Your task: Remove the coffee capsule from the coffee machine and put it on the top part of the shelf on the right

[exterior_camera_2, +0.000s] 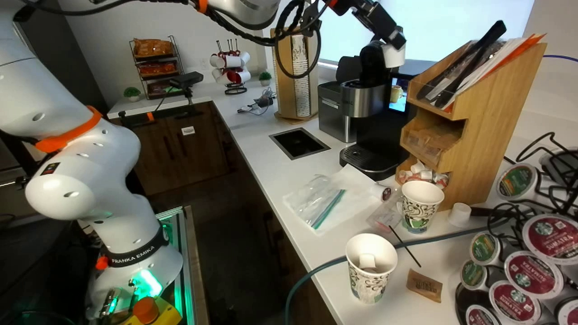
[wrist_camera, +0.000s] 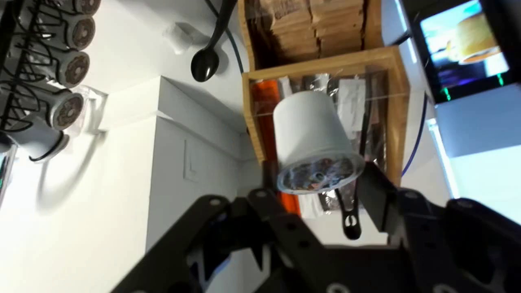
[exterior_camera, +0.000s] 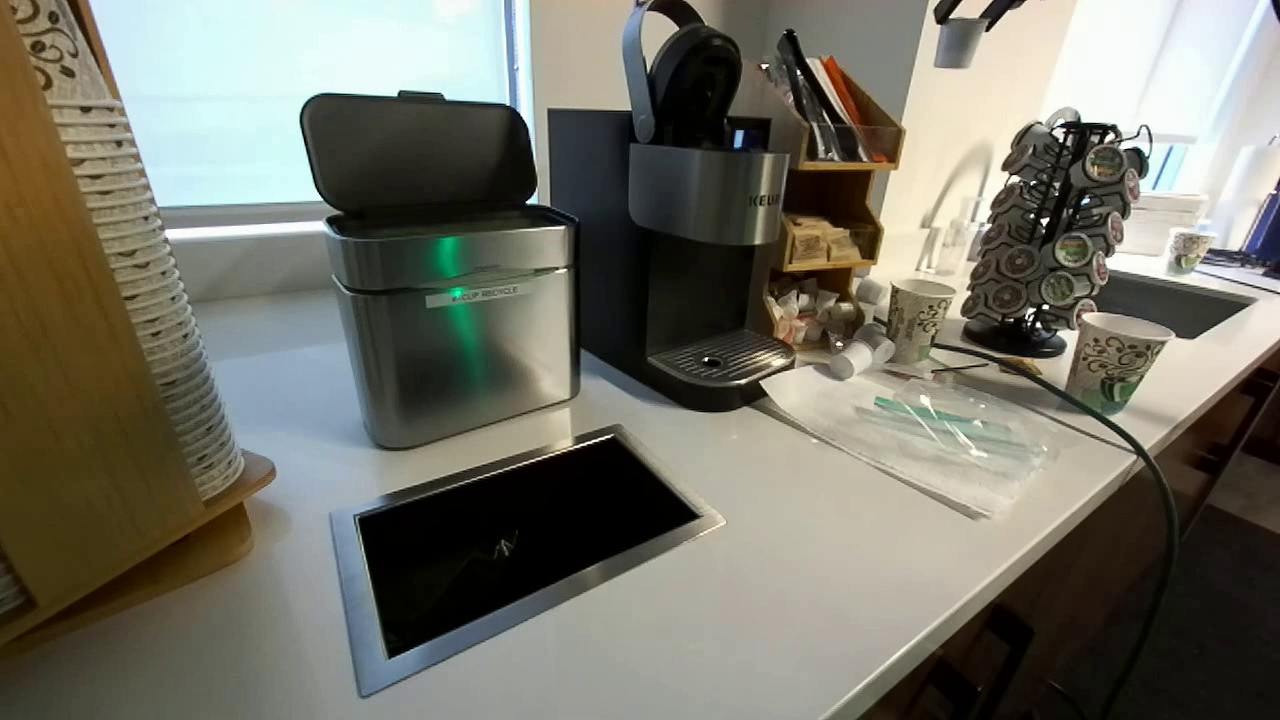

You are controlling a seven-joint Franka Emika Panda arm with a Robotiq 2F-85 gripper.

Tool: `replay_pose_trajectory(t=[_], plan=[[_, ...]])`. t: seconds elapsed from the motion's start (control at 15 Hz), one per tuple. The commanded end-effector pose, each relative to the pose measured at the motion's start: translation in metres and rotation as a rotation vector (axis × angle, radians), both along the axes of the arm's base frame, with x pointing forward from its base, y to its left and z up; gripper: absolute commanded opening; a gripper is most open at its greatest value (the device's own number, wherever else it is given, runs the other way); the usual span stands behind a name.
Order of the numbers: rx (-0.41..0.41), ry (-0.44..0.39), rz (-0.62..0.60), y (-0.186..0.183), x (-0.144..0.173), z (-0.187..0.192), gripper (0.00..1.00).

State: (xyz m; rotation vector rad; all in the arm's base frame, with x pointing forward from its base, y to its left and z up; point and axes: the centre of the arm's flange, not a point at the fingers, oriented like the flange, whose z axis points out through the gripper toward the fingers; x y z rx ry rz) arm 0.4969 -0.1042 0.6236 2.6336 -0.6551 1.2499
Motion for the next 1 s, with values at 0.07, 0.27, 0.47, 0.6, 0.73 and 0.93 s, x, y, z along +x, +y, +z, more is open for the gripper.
replay_pose_trajectory(t=[0.07, 0.27, 0.47, 0.6, 0.73, 0.93], plan=[[0.157, -0.112, 0.007, -0.051, 0.053, 0.002, 0.28], [0.273, -0.107, 0.034, -0.070, 0.092, -0.002, 0.28], [0.328, -0.104, 0.066, -0.076, 0.129, 0.002, 0.28], [0.348, -0.061, 0.033, -0.087, 0.144, 0.004, 0.28], [0.351, -0.002, -0.011, -0.097, 0.155, 0.000, 0.28], [0.361, 0.094, -0.030, -0.107, 0.166, -0.016, 0.28]])
